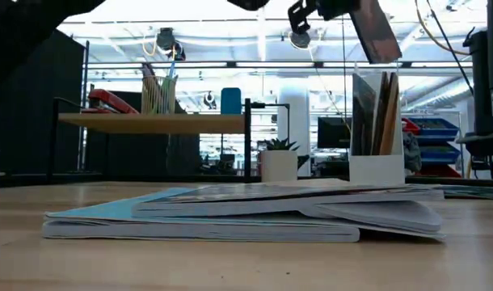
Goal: Stock shelves
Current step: Put the purple/brown book into the white book shelf
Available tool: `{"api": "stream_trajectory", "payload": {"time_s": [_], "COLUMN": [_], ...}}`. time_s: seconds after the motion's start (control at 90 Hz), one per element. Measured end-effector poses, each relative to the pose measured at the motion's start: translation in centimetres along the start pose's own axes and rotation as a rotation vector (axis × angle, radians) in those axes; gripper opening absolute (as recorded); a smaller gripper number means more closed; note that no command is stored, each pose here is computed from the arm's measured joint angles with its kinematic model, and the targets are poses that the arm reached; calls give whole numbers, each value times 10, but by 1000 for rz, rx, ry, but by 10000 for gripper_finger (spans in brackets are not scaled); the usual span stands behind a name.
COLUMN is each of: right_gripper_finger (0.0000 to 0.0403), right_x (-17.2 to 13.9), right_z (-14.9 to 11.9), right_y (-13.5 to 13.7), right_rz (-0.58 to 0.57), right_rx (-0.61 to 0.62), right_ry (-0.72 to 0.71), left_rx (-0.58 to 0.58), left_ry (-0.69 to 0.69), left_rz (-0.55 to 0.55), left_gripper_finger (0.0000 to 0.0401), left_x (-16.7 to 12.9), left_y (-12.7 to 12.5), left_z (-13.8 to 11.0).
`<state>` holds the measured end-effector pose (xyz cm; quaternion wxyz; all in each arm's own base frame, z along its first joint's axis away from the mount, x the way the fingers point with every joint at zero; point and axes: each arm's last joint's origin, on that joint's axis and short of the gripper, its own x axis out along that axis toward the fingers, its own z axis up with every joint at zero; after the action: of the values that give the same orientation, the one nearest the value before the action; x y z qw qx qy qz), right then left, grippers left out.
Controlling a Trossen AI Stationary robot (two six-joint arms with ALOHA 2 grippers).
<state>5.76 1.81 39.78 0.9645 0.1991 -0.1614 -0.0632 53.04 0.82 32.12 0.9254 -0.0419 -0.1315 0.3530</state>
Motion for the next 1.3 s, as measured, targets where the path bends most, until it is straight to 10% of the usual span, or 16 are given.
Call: {"api": "stream_trajectory", "payload": {"time_s": [1.3], "right_gripper_finger": [208], "right_x": [0], "right_z": [-8], "right_y": [-1], "right_rz": [-7], "right_rx": [-63], "right_ry": [60], "left_rx": [170], "left_ry": [115], "left_rz": [194], "left_gripper_finger": [4], "left_x": [18], "left_y": [28], "left_z": [-15]}}
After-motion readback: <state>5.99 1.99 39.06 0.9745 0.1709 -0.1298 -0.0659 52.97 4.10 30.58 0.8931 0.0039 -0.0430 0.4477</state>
